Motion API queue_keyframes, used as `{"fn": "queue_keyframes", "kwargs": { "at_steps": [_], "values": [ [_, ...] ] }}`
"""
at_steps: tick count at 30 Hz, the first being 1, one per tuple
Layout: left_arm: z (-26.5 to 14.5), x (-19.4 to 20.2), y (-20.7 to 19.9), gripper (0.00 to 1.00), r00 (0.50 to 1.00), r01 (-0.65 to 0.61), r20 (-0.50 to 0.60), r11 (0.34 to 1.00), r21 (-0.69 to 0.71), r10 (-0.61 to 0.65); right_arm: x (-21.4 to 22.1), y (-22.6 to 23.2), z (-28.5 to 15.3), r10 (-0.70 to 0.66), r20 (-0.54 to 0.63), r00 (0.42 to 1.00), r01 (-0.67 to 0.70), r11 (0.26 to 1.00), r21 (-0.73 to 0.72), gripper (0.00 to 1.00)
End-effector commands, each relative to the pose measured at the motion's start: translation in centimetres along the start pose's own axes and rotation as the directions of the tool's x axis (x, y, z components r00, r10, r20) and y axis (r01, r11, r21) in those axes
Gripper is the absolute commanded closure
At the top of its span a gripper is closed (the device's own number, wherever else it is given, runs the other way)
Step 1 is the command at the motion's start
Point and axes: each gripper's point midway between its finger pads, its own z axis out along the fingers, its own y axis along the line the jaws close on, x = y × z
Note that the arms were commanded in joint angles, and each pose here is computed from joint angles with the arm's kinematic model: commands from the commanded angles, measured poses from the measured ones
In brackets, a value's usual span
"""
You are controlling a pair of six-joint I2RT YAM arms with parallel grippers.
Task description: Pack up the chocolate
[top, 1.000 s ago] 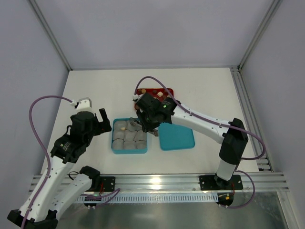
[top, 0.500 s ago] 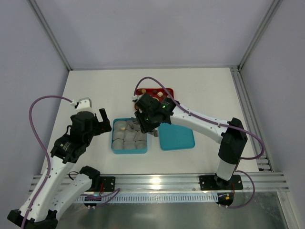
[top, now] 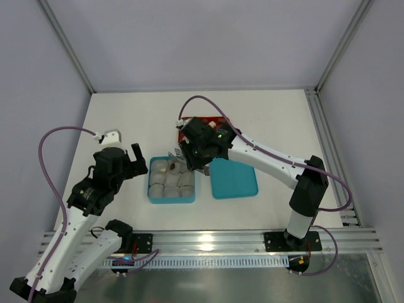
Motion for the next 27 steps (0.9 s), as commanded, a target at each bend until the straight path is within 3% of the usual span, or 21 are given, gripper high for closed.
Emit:
{"fn": "queue_keyframes", "kwargs": {
  "at_steps": [1,11,27],
  "values": [
    [-0.3,-0.9,-0.4,0.0,0.999,0.021,0.033,1.0,0.017,-0.022,-4.4,-1.9,-3.6,0.021,0.134,0.991,-0.022,1.0,0.013,0.59],
    [-0.1,-0.8,-0.5,0.0,1.0,0.014,0.025,1.0,0.018,-0.014,-7.8,-9.7,-2.4,0.085,0.178,0.98,-0.103,0.99,0.1,0.59],
    [0.0,-0.7,-0.4,0.0,1.0,0.015,0.02,1.0,0.011,-0.016,-9.0,-13.3,3.1,0.062,0.103,0.993,-0.082,0.976,0.202,0.59]
  ]
}}
